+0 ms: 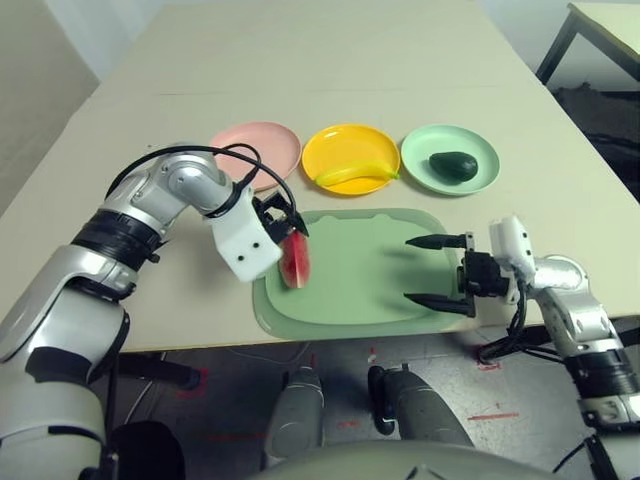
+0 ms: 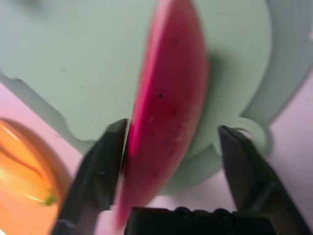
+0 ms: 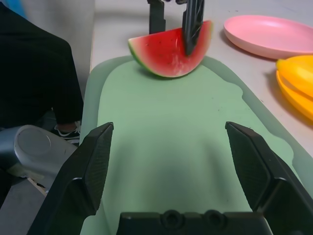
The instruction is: Place the fruits into color-matched plates.
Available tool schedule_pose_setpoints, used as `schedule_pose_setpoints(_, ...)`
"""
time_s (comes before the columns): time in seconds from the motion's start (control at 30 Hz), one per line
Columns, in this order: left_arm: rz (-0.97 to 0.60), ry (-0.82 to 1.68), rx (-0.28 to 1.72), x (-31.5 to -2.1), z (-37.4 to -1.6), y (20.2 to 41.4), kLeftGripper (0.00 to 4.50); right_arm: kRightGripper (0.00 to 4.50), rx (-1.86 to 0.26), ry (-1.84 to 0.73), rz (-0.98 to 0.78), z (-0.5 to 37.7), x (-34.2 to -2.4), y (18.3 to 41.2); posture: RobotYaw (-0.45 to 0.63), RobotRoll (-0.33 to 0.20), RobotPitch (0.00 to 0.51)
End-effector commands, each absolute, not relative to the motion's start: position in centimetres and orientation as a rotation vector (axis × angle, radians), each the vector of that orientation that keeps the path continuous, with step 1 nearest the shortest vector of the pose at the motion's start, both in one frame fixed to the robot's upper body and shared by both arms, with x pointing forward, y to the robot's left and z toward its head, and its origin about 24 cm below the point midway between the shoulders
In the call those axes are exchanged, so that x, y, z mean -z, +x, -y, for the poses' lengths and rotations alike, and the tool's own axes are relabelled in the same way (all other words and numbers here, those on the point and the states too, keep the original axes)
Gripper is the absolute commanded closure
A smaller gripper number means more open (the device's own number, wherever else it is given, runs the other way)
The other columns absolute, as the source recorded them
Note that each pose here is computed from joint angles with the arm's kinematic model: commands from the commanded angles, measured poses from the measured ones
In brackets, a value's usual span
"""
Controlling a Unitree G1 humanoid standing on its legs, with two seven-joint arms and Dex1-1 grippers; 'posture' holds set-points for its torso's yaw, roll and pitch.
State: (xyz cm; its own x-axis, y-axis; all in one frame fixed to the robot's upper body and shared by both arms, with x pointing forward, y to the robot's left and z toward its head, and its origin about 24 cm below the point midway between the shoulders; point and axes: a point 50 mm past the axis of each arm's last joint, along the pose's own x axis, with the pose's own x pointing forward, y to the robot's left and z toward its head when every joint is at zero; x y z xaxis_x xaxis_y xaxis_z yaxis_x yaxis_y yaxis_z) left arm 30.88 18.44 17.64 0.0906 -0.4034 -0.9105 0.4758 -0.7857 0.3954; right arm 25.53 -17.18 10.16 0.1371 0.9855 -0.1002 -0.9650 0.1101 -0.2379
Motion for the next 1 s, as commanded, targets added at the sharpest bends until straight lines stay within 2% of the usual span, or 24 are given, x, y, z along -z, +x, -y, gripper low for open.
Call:
schedule_pose_setpoints(0.03,-0.153,1.721,1.769,-17.1,-19.0,30.9,1.99,0.0,-1.442,-0.276,0.102,16.8,-10.3,25.7,0.08,0.0,0.155)
schedule_pose_setpoints(0.1,-0.168,1.716,1.765,-17.1,-19.1,30.9,2.67,0.0,-1.435,-0.273,0.098,16.9,-10.3,25.8,0.08,0.0,0.156)
schedule_pose_setpoints(0.13,-0.172,1.712,1.763,-17.1,-19.2,30.9,2.86,0.0,-1.433,-0.273,0.095,17.0,-10.3,25.8,0.08,0.0,0.157)
schedule_pose_setpoints(0.3,-0.179,1.641,1.736,-17.9,-19.3,31.1,3.34,0.0,-1.435,-0.266,0.078,17.0,-10.1,25.6,0.08,0.0,0.159)
schedule_pose_setpoints(0.57,-0.198,1.51,1.678,-19.5,-19.6,31.4,3.41,0.0,-1.436,-0.25,0.07,16.9,-10.0,25.6,0.08,0.0,0.161)
schedule_pose_setpoints(0.77,-0.156,1.475,1.644,-20.3,-19.3,31.6,3.41,0.0,-1.438,-0.251,0.067,16.9,-10.0,25.6,0.08,0.0,0.162)
schedule_pose_setpoints(0.9,-0.079,1.372,1.597,-22.2,-18.5,32.0,3.41,0.0,-1.447,-0.259,0.077,17.0,-10.1,25.4,0.08,0.0,0.164)
schedule_pose_setpoints(1.0,-0.054,1.385,1.558,-23.6,-18.2,32.2,3.41,0.0,-1.448,-0.258,0.081,16.9,-10.2,25.4,0.08,0.0,0.165)
